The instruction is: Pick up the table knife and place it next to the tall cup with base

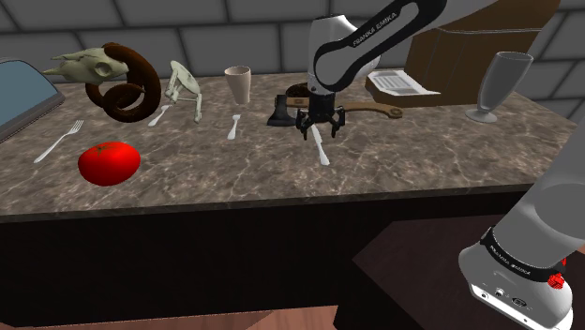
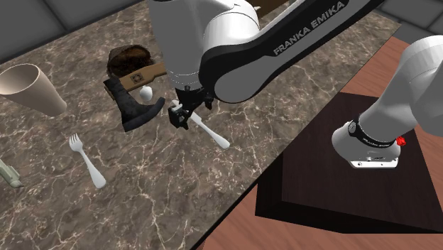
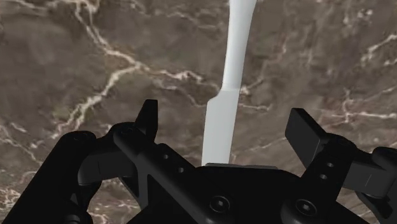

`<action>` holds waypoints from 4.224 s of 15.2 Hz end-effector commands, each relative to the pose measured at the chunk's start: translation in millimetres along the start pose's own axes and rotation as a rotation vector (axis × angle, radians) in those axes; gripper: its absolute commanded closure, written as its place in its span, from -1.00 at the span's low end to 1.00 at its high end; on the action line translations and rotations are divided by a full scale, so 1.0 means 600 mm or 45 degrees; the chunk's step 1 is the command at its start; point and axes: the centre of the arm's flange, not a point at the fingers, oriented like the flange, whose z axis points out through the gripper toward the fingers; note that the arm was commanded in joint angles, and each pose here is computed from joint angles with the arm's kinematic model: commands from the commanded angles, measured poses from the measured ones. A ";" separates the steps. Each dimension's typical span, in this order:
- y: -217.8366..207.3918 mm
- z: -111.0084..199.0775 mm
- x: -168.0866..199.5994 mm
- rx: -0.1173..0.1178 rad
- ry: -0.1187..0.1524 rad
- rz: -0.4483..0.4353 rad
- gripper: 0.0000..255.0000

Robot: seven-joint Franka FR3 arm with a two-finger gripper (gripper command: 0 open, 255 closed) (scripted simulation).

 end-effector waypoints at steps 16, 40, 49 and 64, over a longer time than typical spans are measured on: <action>0.000 0.004 -0.001 0.000 0.000 0.000 1.00; -0.003 -0.208 -0.002 0.000 0.000 0.000 1.00; -0.004 -0.287 -0.003 0.000 0.000 0.000 1.00; -0.006 -0.419 -0.004 0.000 0.000 0.000 1.00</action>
